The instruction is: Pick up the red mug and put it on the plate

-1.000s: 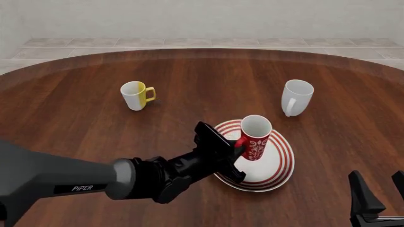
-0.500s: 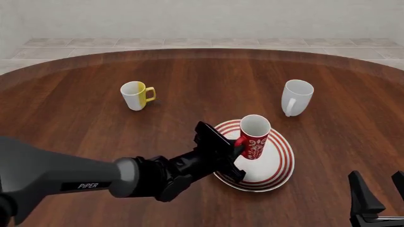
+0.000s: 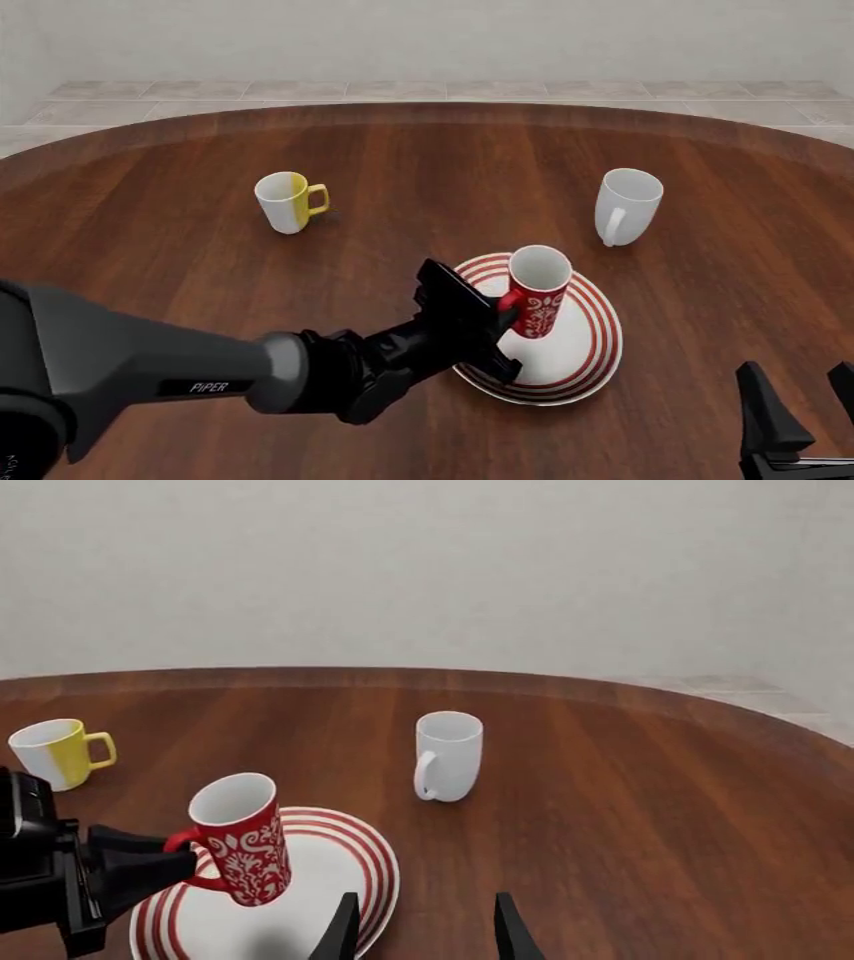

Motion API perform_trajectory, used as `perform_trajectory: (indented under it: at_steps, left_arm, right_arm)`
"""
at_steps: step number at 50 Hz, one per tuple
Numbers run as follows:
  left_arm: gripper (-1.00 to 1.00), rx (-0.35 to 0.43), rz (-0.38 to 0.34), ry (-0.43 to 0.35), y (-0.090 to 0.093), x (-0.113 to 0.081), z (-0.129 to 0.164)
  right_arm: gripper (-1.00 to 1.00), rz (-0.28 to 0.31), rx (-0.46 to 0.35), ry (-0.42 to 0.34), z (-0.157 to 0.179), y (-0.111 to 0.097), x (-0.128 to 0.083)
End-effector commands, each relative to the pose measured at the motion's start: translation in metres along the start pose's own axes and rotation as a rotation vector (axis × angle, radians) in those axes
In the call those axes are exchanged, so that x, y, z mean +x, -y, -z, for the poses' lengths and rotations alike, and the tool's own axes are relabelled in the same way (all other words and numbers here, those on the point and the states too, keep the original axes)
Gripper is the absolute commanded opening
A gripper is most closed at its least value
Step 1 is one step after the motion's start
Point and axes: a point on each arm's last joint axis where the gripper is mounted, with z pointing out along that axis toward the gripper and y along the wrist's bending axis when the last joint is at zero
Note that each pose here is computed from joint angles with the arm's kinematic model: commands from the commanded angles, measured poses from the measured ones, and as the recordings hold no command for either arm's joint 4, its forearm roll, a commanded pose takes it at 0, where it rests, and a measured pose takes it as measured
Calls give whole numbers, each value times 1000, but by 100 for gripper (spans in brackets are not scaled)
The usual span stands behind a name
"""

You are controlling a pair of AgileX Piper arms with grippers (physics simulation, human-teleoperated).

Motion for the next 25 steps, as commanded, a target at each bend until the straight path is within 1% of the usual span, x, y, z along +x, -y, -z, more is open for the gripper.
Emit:
perform_trajectory:
  at_steps: [1, 13, 25]
  left_arm:
    - [-100, -5, -5, 7, -2, 1, -4]
    - [-100, -10, -4, 5, -4, 3, -8]
    - [-100, -14, 0, -9, -6, 11, -14]
  right_arm:
    - [100, 1, 1, 0, 0, 0, 0]
    - [100, 1, 2, -1, 0, 0, 0]
    - [100, 1, 1, -2, 0, 0, 0]
